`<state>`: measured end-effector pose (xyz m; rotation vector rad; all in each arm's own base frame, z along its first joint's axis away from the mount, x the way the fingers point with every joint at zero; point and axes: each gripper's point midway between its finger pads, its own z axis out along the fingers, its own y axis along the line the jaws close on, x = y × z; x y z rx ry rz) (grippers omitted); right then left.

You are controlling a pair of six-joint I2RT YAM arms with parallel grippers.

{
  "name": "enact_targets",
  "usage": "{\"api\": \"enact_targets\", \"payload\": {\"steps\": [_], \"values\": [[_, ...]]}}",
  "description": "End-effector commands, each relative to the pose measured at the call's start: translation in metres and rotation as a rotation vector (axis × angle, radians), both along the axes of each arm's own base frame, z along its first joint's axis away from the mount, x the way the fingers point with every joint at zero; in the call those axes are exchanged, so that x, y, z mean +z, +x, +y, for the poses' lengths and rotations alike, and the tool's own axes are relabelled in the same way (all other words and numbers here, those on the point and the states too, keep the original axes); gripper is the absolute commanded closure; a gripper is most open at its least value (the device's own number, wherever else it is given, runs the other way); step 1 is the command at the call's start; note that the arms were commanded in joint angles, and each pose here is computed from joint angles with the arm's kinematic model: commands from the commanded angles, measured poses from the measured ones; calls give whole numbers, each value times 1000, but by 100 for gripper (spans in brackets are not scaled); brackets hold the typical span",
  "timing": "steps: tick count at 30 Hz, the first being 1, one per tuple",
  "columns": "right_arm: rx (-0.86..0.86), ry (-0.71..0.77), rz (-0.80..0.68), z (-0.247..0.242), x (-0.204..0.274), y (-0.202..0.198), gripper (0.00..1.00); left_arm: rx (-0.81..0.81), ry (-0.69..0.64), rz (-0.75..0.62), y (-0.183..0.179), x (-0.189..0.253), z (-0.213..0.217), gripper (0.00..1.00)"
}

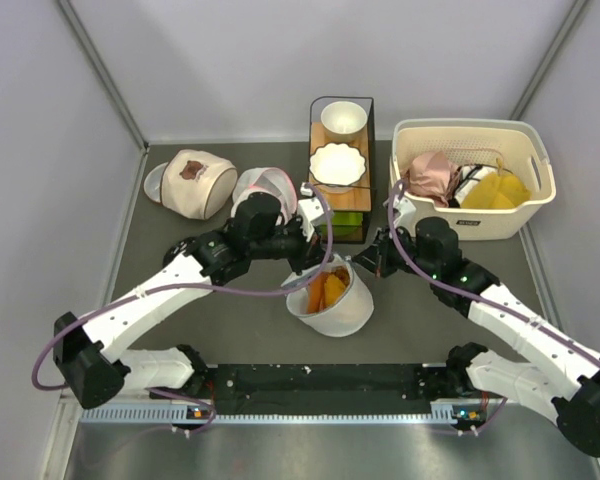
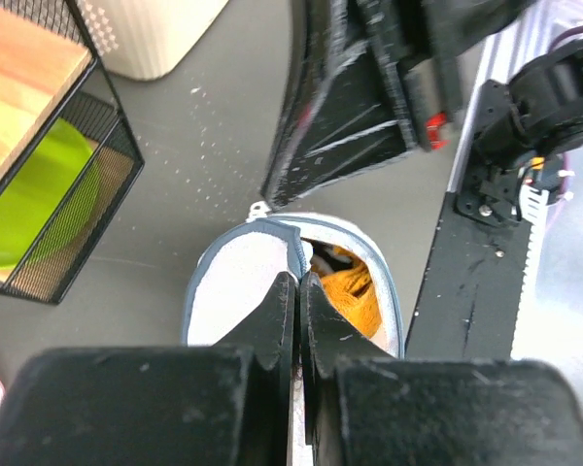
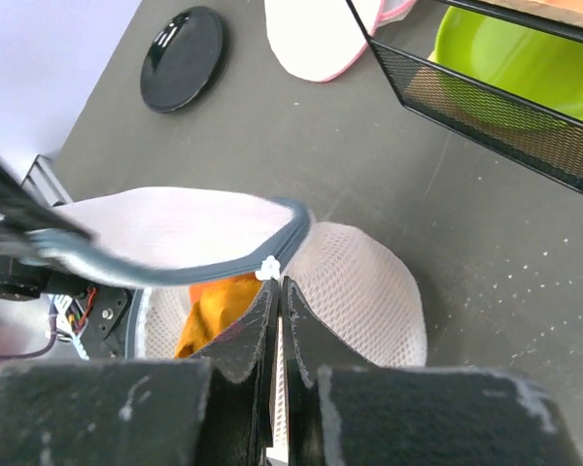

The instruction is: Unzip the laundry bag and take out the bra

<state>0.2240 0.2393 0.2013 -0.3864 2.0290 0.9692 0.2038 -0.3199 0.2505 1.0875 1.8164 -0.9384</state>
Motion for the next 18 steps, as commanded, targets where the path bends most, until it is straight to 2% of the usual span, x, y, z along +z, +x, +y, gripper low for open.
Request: {"api": "enact_targets", "payload": {"steps": [1, 5, 18], "values": [[-67, -25, -29, -13, -4, 14, 100, -112, -179, -120, -20, 61, -4, 100], [-68, 5, -26, -10, -3, 15, 100, -163, -260, -128, -32, 84, -7, 100], [-50, 88, 18, 6, -23, 20, 100, -208, -339, -149, -47, 113, -2, 100]]}}
